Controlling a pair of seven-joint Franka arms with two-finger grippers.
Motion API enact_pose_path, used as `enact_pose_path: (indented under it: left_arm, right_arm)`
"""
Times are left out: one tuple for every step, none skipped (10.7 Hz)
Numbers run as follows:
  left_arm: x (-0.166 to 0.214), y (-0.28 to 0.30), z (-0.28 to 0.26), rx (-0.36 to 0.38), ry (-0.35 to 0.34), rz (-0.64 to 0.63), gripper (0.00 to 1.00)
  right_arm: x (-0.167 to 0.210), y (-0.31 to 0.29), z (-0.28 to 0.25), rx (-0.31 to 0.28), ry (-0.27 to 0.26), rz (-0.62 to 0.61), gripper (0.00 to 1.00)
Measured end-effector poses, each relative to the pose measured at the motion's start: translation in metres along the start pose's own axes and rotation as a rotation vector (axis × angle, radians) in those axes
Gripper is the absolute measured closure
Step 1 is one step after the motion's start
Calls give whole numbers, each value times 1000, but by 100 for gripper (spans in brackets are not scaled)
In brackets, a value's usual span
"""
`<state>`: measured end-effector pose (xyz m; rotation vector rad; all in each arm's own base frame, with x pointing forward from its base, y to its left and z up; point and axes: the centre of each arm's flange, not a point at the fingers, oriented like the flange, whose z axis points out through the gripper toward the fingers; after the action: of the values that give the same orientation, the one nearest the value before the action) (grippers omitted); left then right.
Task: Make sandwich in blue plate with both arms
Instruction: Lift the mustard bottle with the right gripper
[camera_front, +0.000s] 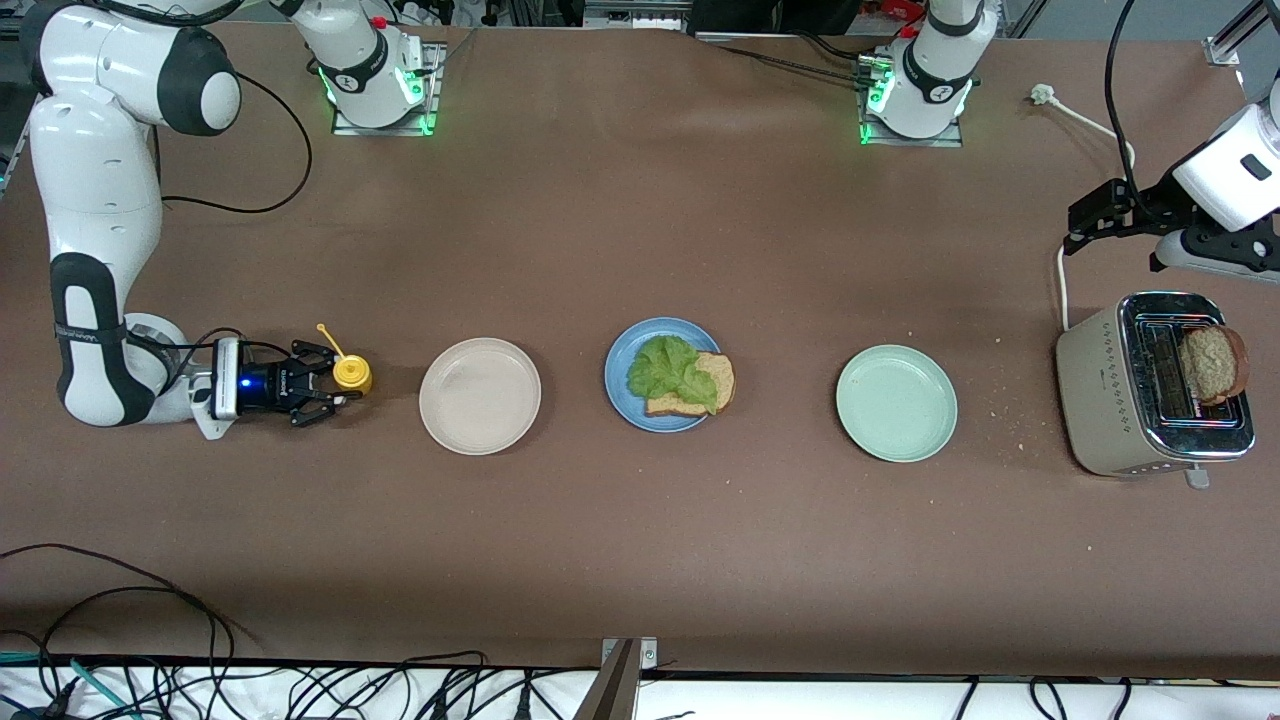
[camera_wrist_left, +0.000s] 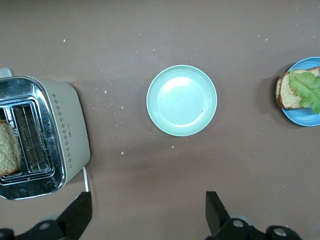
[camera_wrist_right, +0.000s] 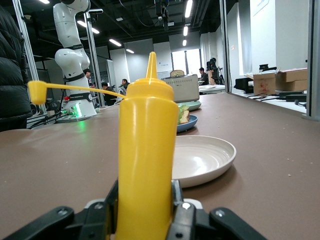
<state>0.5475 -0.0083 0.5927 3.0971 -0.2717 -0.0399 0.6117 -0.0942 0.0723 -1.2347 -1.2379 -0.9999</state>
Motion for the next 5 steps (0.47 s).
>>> enact_pose_path:
  left_arm:
    - [0,-1,0,0,0,-1,0]
    - [0,-1,0,0,1,-2,0]
    - [0,-1,0,0,1,-2,0]
    - [0,-1,0,0,1,-2,0]
    - [0,-1,0,0,1,-2,0]
  right_arm:
    - [1,1,-1,-2,-4,11,62]
    - [3,3,-1,-2,-7,19,65]
    - [7,6,-3,-2,-12,36,68]
    - [16,11,-5,-3,-20,61,72]
    - [30,19,-9,-3,-37,94,75]
